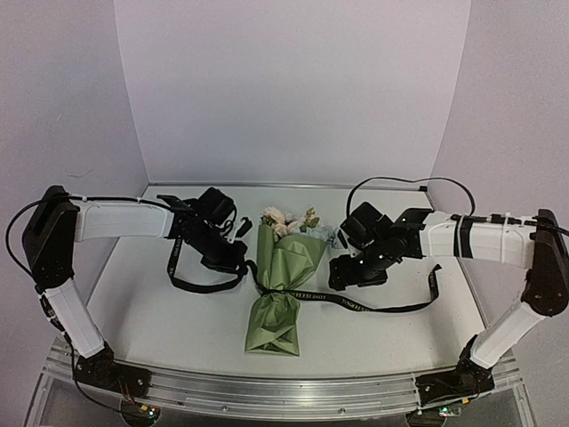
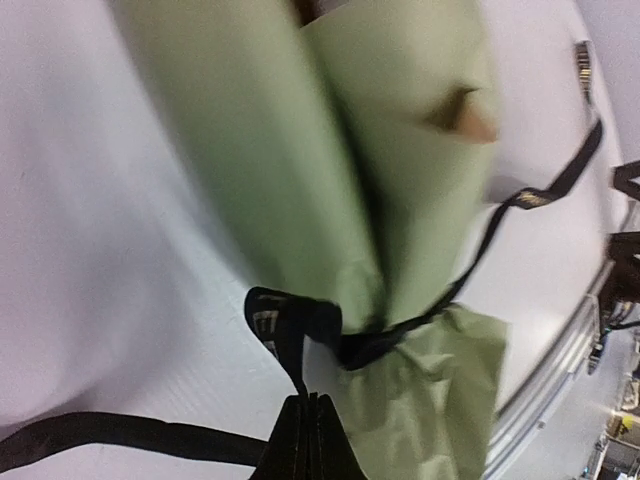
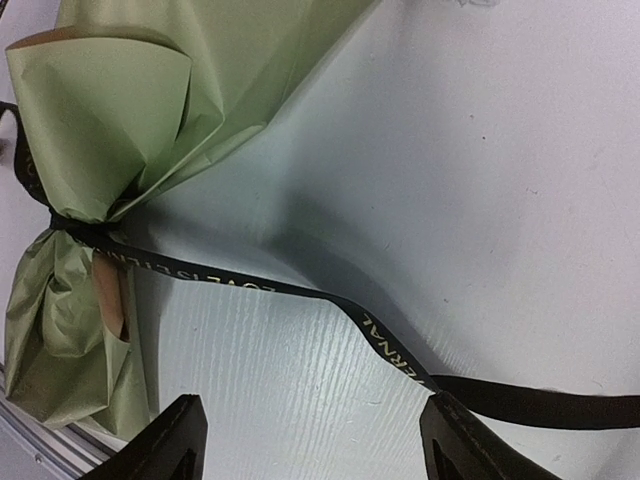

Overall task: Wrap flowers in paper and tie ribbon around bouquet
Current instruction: Pick up the left side of the half-tied ribbon from the folded bouquet, then pick up the right side of the half-tied ribbon from the folded bouquet.

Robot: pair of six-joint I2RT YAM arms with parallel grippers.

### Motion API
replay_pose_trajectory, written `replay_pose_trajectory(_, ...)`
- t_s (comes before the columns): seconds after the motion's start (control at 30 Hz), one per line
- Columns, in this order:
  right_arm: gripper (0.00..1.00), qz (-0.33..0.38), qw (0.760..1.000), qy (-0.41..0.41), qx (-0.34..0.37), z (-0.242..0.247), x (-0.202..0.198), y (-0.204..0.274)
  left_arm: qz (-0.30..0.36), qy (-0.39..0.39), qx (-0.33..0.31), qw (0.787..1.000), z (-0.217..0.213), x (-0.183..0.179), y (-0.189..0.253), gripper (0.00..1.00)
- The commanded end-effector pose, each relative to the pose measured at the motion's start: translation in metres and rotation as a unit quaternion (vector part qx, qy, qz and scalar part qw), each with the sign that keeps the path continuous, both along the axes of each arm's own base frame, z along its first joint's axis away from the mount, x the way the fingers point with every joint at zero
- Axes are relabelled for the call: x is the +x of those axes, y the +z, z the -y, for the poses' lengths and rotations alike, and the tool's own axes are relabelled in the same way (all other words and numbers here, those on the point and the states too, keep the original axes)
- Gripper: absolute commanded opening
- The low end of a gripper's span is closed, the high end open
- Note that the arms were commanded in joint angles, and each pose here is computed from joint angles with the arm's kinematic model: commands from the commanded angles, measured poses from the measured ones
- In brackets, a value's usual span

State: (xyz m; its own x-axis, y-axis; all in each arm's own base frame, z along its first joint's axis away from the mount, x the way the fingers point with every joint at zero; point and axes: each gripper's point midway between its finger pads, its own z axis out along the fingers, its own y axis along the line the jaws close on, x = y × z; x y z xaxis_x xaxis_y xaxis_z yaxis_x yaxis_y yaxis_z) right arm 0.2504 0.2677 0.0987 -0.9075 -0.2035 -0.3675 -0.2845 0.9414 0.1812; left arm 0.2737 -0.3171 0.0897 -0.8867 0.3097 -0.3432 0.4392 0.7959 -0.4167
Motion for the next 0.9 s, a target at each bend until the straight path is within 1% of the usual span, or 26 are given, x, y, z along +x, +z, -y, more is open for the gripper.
replay_pose_trajectory(0.0,0.76,0.027,1.0,-0.007,-0.002,0.007,0.006,0.01,0.038,-0.091,-0.112,0.989,0.048,-0.004,0.07,0.0)
replay_pose_trajectory(0.23,0.75,0.01,0.999,-0.043,-0.021,0.041,0.007,-0.008,0.013,-0.18,-0.146,0.973,0.09,-0.018,0.066,0.0)
replay_pose_trajectory(0.3,0.75,0.007,0.997,-0.072,-0.037,0.061,0.004,-0.016,0.008,-0.189,-0.146,0.971,0.096,-0.018,0.061,0.0)
replay_pose_trajectory(0.47,0.75,-0.005,0.986,-0.157,-0.05,0.099,-0.007,-0.03,0.001,-0.229,-0.154,0.961,0.108,-0.027,0.06,0.01)
replay_pose_trajectory(0.57,0.76,-0.001,0.977,-0.2,-0.075,0.119,-0.011,-0.032,-0.005,-0.248,-0.15,0.957,0.113,-0.032,0.055,0.01)
replay_pose_trajectory(0.7,0.77,-0.005,0.958,-0.27,-0.099,0.154,-0.022,-0.036,-0.004,-0.262,-0.15,0.953,0.121,-0.034,0.053,0.01)
replay_pose_trajectory(0.87,0.83,-0.013,0.932,-0.346,-0.108,0.191,-0.036,-0.043,0.001,-0.272,-0.154,0.95,0.125,-0.034,0.053,0.01)
